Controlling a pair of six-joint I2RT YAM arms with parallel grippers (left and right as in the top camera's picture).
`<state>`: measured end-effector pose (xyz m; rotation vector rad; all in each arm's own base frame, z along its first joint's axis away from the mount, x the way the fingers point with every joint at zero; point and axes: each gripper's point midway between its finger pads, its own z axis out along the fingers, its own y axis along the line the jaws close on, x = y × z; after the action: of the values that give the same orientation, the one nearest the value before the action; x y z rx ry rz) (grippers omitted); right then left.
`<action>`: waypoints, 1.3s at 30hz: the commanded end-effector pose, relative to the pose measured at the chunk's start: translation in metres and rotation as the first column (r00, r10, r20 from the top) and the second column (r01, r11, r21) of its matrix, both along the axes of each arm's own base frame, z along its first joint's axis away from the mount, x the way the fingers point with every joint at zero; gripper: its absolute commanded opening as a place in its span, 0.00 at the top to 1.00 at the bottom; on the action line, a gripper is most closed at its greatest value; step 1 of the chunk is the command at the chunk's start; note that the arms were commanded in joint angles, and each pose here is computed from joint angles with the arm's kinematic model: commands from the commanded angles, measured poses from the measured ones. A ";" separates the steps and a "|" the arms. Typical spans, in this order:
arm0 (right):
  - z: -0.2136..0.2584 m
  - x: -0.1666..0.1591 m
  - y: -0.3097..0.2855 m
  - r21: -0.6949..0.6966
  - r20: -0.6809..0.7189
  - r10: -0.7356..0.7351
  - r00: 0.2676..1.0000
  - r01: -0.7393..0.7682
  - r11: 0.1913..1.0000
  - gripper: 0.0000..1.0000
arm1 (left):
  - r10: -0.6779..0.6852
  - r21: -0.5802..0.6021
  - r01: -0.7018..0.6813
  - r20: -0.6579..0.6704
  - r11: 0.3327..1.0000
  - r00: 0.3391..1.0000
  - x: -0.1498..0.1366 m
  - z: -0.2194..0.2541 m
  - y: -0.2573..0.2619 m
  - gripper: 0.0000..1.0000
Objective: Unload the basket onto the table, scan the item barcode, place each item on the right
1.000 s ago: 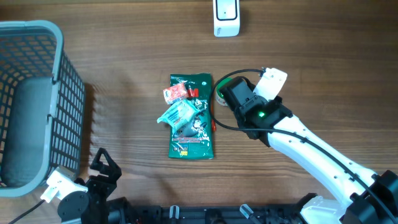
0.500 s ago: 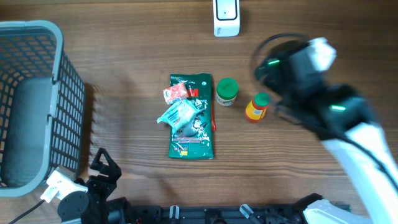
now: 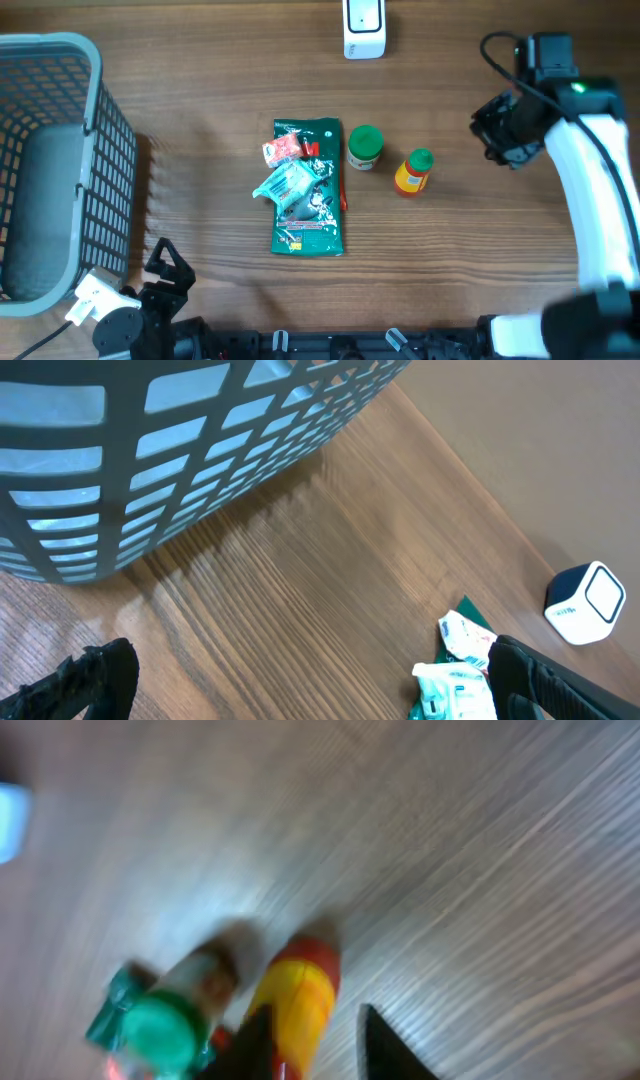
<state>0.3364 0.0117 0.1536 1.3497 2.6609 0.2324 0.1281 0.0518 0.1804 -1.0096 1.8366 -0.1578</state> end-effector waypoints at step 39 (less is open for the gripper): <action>-0.061 -0.048 0.137 0.609 -0.226 0.424 0.877 -0.213 0.764 0.16 | 0.016 0.002 -0.016 0.001 1.000 1.000 -0.001 -0.001 0.002 0.00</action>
<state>0.3010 0.1391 0.0966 1.0793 3.2319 0.9872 0.1281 0.0518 0.1804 -1.0096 1.8366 -0.1578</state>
